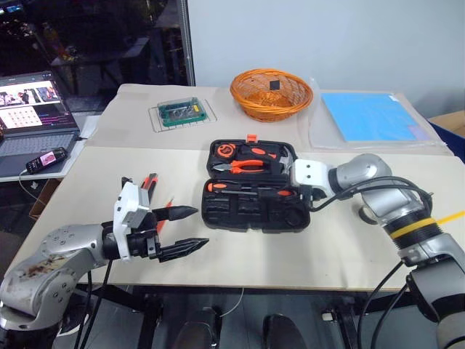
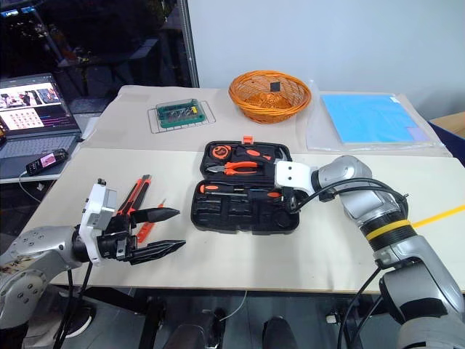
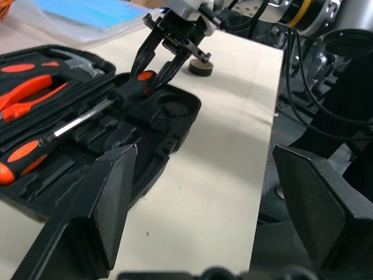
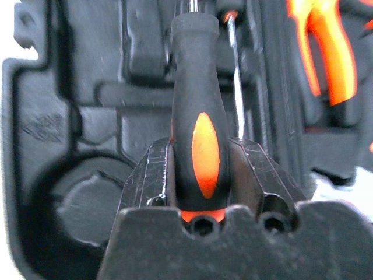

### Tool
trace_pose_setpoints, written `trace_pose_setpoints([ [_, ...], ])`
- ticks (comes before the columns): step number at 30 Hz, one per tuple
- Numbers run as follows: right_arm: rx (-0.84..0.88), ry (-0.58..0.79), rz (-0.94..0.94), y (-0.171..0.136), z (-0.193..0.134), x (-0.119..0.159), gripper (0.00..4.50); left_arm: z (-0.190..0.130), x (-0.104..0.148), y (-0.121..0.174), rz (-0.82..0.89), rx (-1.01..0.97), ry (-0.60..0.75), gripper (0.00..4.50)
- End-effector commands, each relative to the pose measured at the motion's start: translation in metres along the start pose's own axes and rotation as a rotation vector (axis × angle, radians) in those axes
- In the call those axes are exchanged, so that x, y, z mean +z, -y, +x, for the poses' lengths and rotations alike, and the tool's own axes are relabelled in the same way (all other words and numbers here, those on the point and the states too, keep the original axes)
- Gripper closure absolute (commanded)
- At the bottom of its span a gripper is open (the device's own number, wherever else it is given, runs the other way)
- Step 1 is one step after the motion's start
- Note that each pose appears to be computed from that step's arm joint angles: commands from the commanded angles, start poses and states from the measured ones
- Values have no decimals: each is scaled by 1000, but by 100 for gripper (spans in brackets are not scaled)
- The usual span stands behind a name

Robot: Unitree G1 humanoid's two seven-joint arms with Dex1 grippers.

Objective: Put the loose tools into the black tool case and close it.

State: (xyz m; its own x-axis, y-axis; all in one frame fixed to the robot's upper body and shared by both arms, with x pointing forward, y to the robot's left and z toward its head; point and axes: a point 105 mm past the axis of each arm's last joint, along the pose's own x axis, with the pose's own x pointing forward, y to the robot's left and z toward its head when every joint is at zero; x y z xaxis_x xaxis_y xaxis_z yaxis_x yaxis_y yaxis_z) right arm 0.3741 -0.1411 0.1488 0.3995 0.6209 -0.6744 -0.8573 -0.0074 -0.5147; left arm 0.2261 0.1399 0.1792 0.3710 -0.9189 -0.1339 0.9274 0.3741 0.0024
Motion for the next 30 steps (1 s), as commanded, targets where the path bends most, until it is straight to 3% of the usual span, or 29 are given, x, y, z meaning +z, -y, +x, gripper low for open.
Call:
trace_pose_setpoints([
  [1, -2, -69, -41, 10, -2, -9, 351, -2, 12, 7, 59, 6, 32, 51],
  [9, 108, -127, 6, 3, 0, -22, 351, -2, 10, 7, 60, 17, 32, 51],
  [11, 138, -113, 14, 1, 3, -20, 251, -2, 10, 6, 61, 16, 30, 51],
  [14, 99, -75, -13, 7, -2, -12, 161, -3, 11, 5, 63, 20, 29, 51],
  [20, 45, 133, 93, 18, -28, 11, 161, -2, 10, 4, 55, 19, 32, 51],
  [21, 34, 184, 152, 20, -34, 15, 215, -1, 9, 4, 54, 17, 33, 51],
  [24, -20, 303, 299, 24, -46, 26, 306, 0, 10, 3, 53, 14, 36, 51],
  [28, -199, 316, 421, 25, -32, 24, 443, 0, 10, 2, 54, 14, 34, 51],
  [30, -264, 323, 450, 16, -19, 26, 443, -1, 9, 1, 54, 18, 32, 51],
])
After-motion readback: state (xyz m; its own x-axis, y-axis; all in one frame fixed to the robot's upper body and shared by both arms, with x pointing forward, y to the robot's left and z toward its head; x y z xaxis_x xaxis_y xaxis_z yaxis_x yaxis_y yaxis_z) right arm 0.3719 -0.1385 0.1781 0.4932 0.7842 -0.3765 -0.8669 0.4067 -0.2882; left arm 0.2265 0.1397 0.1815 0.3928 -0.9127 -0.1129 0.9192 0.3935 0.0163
